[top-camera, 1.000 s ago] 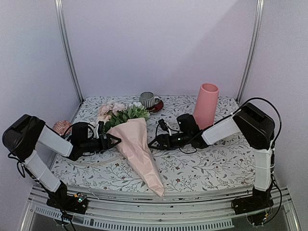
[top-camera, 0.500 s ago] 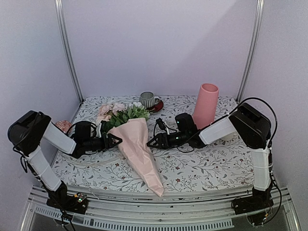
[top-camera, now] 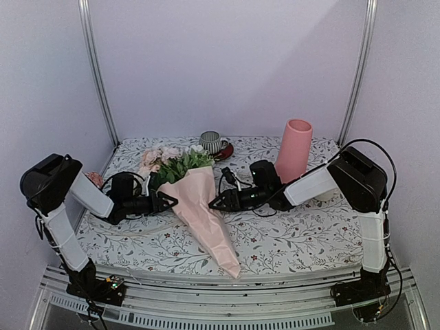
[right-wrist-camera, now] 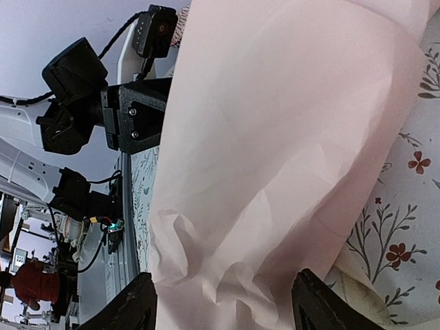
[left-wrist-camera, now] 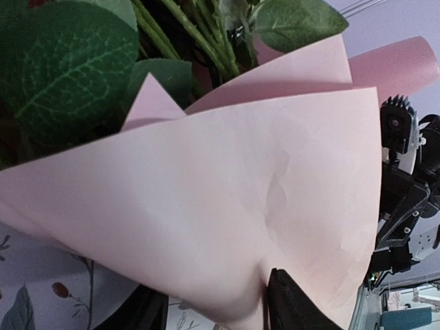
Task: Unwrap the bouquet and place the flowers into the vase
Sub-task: Adjust the folded bouquet at the center of the board.
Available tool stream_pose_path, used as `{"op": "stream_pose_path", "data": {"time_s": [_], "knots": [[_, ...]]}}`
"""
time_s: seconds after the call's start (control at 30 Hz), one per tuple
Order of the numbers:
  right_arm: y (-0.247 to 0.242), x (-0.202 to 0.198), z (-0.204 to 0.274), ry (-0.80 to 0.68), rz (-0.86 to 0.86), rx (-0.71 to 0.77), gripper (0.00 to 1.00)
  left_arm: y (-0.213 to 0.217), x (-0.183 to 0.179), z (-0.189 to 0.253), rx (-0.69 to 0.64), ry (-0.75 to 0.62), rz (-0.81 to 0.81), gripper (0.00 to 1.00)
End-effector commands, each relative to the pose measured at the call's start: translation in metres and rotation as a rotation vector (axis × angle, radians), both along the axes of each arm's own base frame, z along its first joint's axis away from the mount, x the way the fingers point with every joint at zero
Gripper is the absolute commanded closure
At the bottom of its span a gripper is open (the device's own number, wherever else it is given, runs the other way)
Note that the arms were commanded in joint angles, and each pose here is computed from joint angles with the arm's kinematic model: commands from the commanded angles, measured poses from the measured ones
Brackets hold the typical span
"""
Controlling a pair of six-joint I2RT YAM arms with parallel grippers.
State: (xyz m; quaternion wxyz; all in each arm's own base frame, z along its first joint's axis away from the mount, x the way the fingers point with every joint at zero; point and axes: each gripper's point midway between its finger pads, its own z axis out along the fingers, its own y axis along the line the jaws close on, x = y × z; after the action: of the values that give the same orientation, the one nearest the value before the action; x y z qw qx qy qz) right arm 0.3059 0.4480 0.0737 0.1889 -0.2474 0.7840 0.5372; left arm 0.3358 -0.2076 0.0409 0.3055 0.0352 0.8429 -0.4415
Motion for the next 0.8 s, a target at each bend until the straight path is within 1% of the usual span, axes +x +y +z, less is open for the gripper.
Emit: {"op": "stream_pose_path", "data": {"time_s": [0.0,0.17,0.3,0.67,0.77], "knots": [[-0.004,-0.012,-0.006,-0.008,0.028,-0.008,0.3,-0.025,-0.004,0.006,-0.032,-0.036,-0.09,0.49],[-0.015,-0.017,-0.009,-0.017,0.003,-0.033,0.3,-0.048,-0.008,0.006,-0.038,-0.038,-0.133,0.51],[-0.023,-0.022,-0.007,-0.033,-0.007,-0.044,0.3,-0.057,-0.009,0.009,-0.04,-0.046,-0.15,0.51],[-0.026,-0.031,-0.011,-0.034,-0.004,-0.057,0.3,-0.053,-0.002,0.013,0.022,-0.075,-0.132,0.49],[-0.031,-0.031,-0.011,-0.037,-0.036,-0.061,0.28,-0.054,0.002,0.013,0.034,-0.081,-0.134,0.49]]}}
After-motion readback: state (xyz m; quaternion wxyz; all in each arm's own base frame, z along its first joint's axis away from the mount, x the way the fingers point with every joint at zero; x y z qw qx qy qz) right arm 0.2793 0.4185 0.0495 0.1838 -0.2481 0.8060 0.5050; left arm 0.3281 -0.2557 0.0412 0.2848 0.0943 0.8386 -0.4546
